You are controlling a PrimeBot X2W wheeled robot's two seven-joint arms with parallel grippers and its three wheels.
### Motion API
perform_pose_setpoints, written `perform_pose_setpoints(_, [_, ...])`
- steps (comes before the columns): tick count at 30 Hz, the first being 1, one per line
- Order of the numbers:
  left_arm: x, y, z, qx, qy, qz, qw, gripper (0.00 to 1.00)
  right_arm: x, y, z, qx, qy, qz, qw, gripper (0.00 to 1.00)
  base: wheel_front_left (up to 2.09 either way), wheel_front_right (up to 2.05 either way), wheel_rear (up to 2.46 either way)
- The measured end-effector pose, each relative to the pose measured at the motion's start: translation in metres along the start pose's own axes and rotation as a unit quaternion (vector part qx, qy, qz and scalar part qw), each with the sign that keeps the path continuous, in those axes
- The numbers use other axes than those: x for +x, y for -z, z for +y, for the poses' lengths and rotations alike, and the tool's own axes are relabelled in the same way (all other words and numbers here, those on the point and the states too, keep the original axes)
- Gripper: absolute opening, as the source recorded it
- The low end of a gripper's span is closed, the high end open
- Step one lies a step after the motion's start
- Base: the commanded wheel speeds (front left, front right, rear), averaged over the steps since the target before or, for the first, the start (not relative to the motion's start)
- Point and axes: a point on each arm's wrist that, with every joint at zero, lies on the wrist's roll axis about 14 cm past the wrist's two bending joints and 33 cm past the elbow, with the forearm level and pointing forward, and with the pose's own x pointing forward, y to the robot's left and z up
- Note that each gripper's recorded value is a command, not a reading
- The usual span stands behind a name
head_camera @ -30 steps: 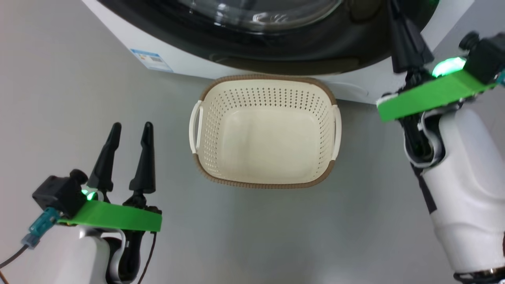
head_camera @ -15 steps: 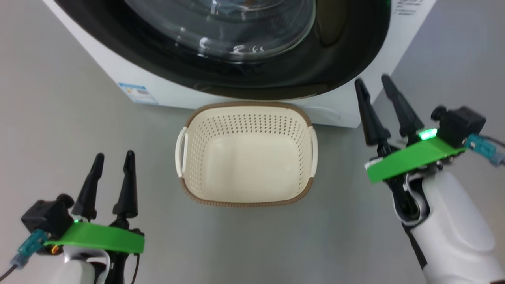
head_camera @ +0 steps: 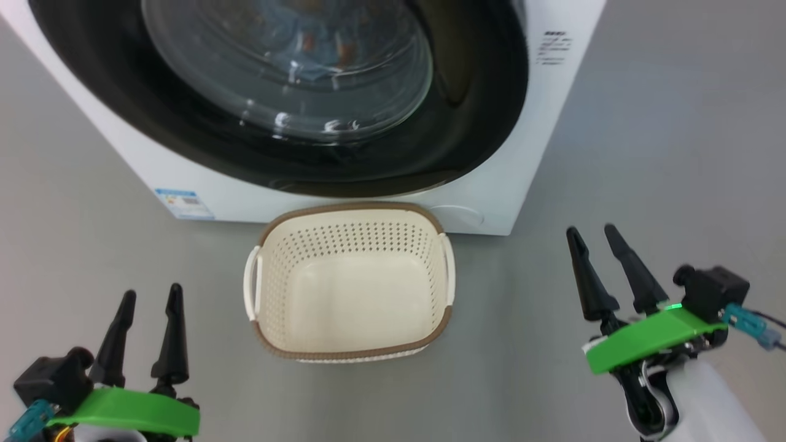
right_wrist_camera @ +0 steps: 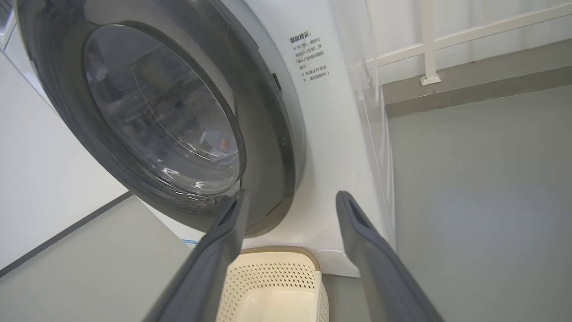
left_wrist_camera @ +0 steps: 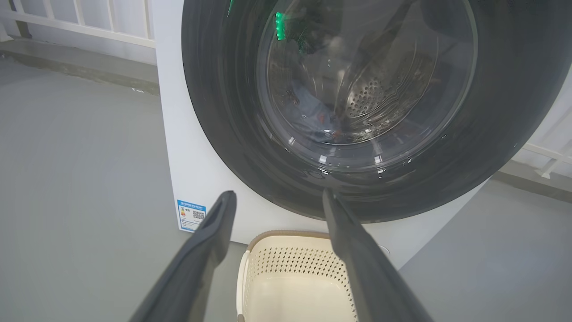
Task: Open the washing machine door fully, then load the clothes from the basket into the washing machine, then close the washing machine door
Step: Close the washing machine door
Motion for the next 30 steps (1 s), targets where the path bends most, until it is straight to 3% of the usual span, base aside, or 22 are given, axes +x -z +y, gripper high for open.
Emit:
perform_pose_setpoints(23, [-0.004,0.007,-0.024,0.029,0.049,0.017,0.998,1.00,-0.085,-0.027,-0.059,-0.027,0.098,-0.021,0.995,1.00,0.00,0.00,0.00])
perform_pose_setpoints(30, [-0.003,0.004,-0.021,0.035,0.046,0.013,0.998,1.00,-0.090,-0.034,-0.063,-0.028,0.106,-0.031,0.993,1.00,0.00,0.00,0.00])
